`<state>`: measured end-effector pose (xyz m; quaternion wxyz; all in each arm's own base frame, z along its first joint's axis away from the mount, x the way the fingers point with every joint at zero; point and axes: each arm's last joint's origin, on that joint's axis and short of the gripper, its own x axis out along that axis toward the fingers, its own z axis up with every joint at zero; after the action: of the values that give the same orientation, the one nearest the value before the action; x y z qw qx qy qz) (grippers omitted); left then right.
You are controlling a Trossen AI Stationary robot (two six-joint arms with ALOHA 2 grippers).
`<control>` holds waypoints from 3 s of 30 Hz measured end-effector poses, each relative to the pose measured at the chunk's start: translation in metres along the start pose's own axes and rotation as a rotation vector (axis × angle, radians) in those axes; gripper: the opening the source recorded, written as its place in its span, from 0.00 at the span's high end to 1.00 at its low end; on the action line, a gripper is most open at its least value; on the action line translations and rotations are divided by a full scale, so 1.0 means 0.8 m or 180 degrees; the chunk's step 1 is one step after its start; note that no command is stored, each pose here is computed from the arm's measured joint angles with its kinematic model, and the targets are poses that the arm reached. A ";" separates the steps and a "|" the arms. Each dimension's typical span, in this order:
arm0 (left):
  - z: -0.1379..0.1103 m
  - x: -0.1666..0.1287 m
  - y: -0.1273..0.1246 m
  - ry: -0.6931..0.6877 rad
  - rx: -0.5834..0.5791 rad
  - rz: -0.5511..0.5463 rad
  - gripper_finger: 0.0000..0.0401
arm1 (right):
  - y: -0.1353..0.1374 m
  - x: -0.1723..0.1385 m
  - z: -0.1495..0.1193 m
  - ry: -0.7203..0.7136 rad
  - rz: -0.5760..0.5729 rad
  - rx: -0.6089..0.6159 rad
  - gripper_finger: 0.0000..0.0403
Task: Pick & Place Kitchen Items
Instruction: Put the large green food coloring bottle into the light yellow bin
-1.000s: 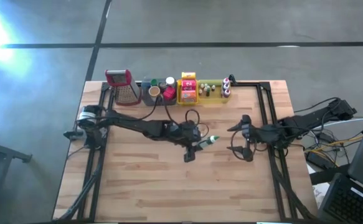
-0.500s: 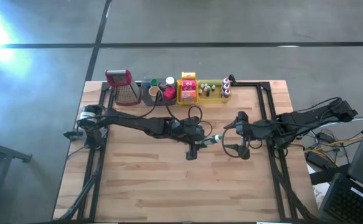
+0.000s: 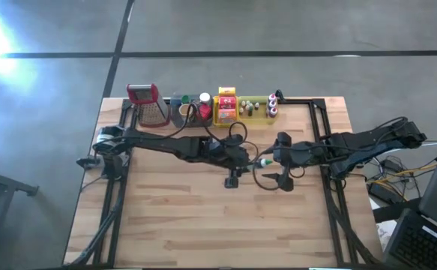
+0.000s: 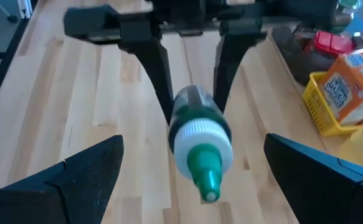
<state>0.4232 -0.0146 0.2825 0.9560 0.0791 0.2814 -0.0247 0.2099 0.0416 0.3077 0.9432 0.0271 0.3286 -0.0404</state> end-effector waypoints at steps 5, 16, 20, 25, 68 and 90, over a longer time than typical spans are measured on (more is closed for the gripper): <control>0.002 -0.002 0.001 0.0061 0.0037 0.0055 0.58 | 0.001 -0.003 0.010 -0.0023 0.0001 -0.0045 0.05; 0.007 -0.009 0.002 -0.0011 0.0041 0.0077 0.58 | -0.005 -0.003 0.011 0.0032 -0.0072 -0.0001 0.28; 0.007 -0.009 0.002 -0.0008 0.0044 0.0078 0.58 | -0.005 -0.004 0.012 0.0021 -0.0068 -0.0021 0.41; 0.007 -0.008 0.002 -0.0008 0.0046 0.0077 0.58 | -0.005 -0.004 0.012 0.0028 -0.0069 -0.0079 0.54; -0.042 -0.070 0.021 0.0036 -0.0629 0.0534 0.15 | -0.092 -0.002 -0.005 0.0705 -0.0741 0.0525 0.71; -0.108 -0.086 0.034 -0.1134 -0.0758 0.1020 0.15 | -0.282 0.042 0.069 0.1696 -0.0863 0.0843 0.69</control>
<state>0.3218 0.0263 0.2516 0.9847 0.0040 0.0935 0.1466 0.2490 -0.1894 0.3249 0.7984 0.1151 0.5564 -0.1995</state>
